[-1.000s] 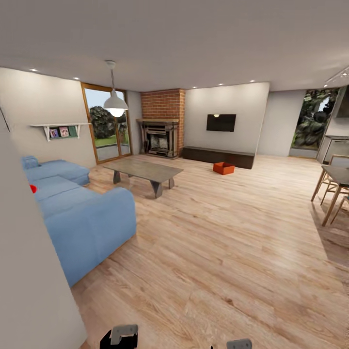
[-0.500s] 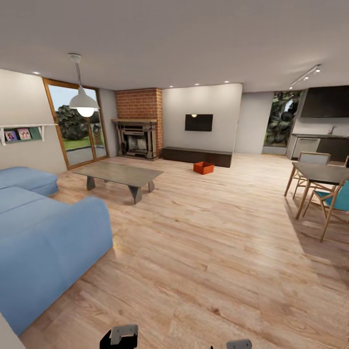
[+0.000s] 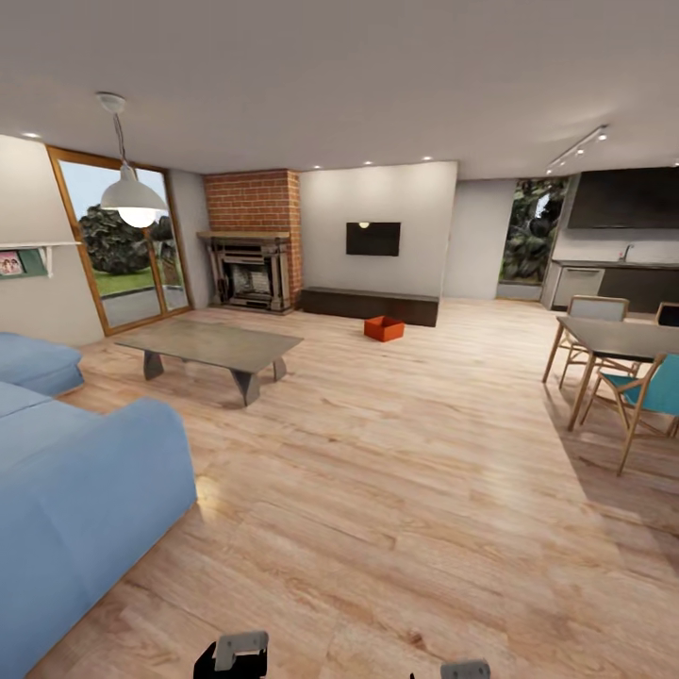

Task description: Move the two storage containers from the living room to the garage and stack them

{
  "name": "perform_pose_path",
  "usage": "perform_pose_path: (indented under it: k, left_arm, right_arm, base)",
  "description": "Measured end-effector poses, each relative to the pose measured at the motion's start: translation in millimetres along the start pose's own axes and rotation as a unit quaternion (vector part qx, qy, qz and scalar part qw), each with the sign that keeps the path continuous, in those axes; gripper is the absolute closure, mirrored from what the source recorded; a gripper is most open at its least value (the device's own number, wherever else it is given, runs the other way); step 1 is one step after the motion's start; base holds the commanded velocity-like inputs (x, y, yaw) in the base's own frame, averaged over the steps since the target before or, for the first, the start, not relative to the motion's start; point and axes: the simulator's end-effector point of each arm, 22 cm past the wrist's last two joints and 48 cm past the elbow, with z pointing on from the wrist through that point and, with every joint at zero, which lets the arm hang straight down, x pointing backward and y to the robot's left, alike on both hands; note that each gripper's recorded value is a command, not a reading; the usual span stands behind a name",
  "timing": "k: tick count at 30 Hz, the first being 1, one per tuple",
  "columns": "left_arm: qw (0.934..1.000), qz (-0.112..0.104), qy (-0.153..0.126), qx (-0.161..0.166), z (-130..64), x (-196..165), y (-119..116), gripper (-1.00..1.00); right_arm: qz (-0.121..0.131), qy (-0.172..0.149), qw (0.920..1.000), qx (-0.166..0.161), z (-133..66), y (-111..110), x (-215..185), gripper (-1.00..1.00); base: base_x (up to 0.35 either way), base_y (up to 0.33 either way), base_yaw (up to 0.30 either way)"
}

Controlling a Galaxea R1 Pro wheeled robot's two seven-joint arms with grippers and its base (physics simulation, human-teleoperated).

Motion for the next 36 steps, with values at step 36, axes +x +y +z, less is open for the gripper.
perform_pose_path:
  k: [36]
  left_arm:
    - [1.0000, 0.000, 0.000, 0.000, -0.1, -0.1, -0.6, -1.00]
  right_arm:
    - [0.000, 0.000, 1.0000, 0.000, 0.0, -0.1, 0.0, -1.00]
  base:
    - [0.337, 0.000, -0.062]
